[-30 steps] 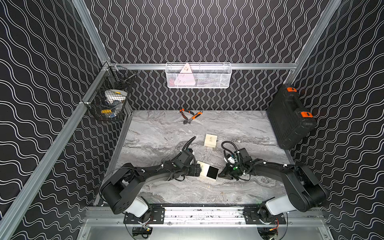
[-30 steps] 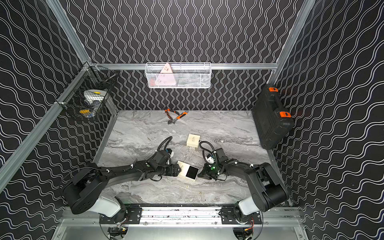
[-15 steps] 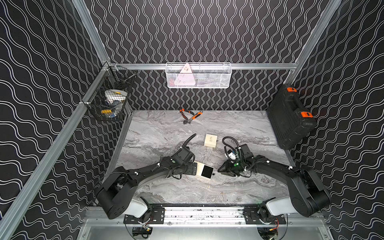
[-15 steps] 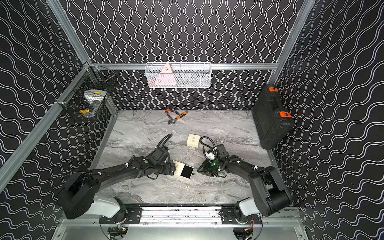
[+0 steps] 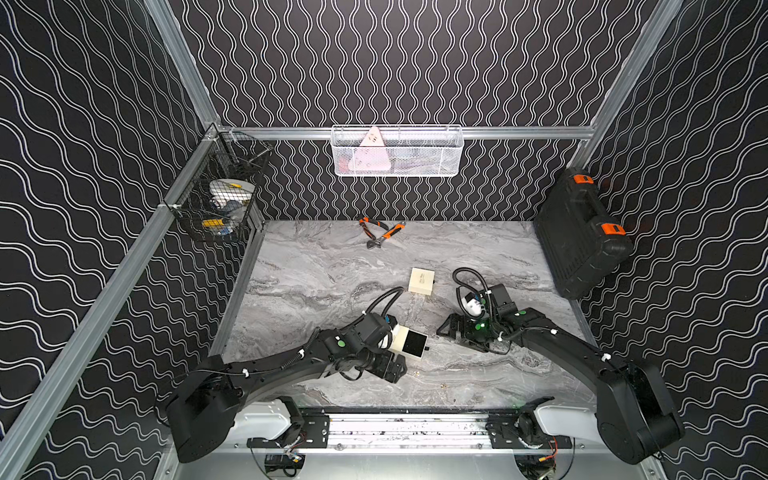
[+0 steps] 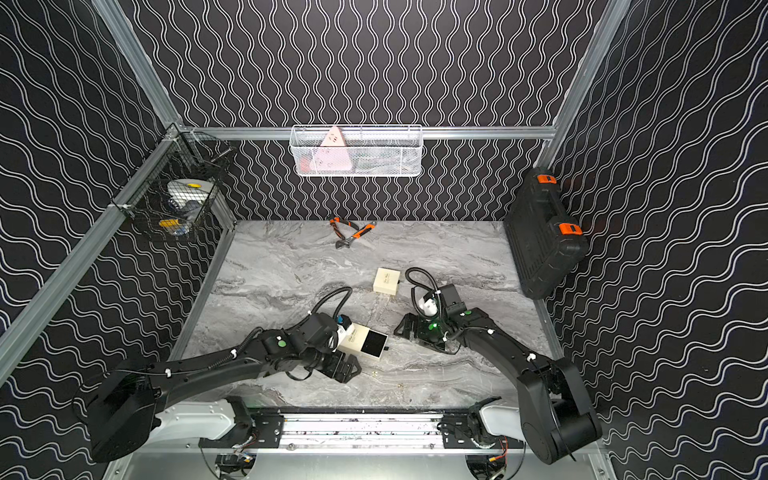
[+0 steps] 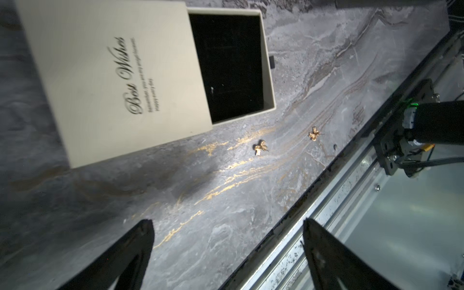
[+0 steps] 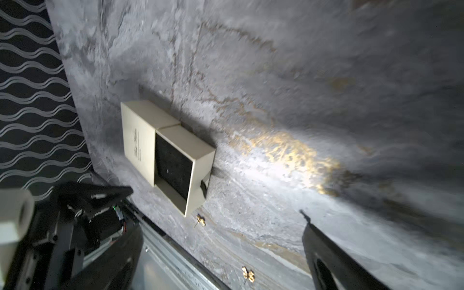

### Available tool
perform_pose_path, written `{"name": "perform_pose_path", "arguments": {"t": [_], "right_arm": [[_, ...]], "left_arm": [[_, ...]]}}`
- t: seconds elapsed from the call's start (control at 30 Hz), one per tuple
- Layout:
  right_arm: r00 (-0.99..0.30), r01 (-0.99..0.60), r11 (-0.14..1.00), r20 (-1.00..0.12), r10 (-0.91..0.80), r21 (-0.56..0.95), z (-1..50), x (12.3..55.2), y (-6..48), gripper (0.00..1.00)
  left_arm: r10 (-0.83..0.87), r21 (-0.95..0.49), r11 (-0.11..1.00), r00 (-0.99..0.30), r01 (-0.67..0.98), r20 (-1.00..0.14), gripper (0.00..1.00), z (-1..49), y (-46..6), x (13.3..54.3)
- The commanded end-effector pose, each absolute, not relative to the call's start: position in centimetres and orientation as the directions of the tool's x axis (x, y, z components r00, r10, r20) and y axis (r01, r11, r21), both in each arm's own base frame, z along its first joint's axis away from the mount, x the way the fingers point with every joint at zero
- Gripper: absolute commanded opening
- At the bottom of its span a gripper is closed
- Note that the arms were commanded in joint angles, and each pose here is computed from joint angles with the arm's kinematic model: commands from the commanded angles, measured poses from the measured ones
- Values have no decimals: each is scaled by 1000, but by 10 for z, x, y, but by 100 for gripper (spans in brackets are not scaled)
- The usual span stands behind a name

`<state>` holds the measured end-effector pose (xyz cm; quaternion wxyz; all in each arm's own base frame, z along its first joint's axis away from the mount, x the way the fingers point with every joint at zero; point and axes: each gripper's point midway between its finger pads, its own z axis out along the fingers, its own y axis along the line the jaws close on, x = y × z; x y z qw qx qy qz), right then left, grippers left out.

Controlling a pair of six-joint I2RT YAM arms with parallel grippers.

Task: Place the earrings into the drawer-style jewelry box
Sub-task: Open the drawer in the jewelry box, then adjust the jewelry box at the center of the board.

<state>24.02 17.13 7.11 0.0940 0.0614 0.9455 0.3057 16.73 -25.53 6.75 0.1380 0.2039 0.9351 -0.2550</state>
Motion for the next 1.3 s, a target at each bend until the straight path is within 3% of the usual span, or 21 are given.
{"name": "perform_pose_path", "arguments": {"t": [0.0,0.2,0.43,0.97,1.27], "right_arm": [[-947,181,817,-128,295,548,65,255,153,100],[-959,217,741,-2,283,635,57,258,152,100],[-958,119,725,-113,263,679,73,255,151,100],[-969,98,733,-105,226,673,66,247,152,100],[-970,97,739,-104,222,667,63,248,151,100]], "left_arm": [[343,-485,720,-862,496,-372,97,65,-279,160],[369,-474,715,-854,514,-368,96,44,-298,169],[388,-412,730,-827,546,-407,96,36,-311,193],[396,-355,761,-822,543,-408,96,22,-324,229],[480,-162,817,-808,554,-343,95,59,-297,203]]}}
